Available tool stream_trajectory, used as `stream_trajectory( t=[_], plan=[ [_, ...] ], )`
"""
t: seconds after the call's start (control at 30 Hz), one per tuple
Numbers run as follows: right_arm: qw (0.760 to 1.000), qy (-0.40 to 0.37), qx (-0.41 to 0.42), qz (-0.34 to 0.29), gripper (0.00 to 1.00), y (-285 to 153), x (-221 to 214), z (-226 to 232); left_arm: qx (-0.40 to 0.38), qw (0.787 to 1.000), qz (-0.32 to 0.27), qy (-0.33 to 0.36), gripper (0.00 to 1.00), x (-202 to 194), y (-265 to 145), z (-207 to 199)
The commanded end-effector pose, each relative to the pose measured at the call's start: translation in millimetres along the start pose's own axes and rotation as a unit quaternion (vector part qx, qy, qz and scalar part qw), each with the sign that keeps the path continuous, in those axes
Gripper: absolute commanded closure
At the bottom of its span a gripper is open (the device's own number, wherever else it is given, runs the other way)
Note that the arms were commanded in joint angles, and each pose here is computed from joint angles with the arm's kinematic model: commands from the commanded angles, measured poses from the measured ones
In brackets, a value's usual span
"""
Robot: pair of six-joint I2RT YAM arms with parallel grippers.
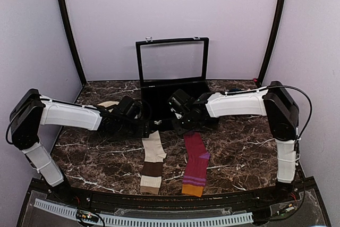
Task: Roll the socks
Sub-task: Move the storage box to the center of the board.
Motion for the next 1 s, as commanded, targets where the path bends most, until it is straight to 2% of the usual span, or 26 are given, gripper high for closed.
stream_trajectory(
  t=[0.0,0.3,0.97],
  plan=[
    [0.999,0.017,0.005,-0.029,0.69,4.4,28.6,-5.8,0.005,1.0,-0.02,-0.011,0.23,23.6,3.6,7.0],
    [0.999,0.02,-0.004,-0.04,0.69,18.8,63.6,-9.3,0.019,0.999,-0.021,-0.039,0.22,44.7,23.6,26.3],
    [0.997,0.057,-0.023,-0.055,0.69,48.0,115.0,-51.8,0.019,0.998,-0.03,-0.048,0.22,77.3,40.9,48.0]
  ],
)
Point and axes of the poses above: each gripper's point midway between its finger pads, its own y axis out along the fingers, its own z axis along the line the jaws close on, x = y × z, the point moved 2 cm from there along -y, back along the fingers, and after that the axes turned 9 degrees about y, right-handed, at the moved point
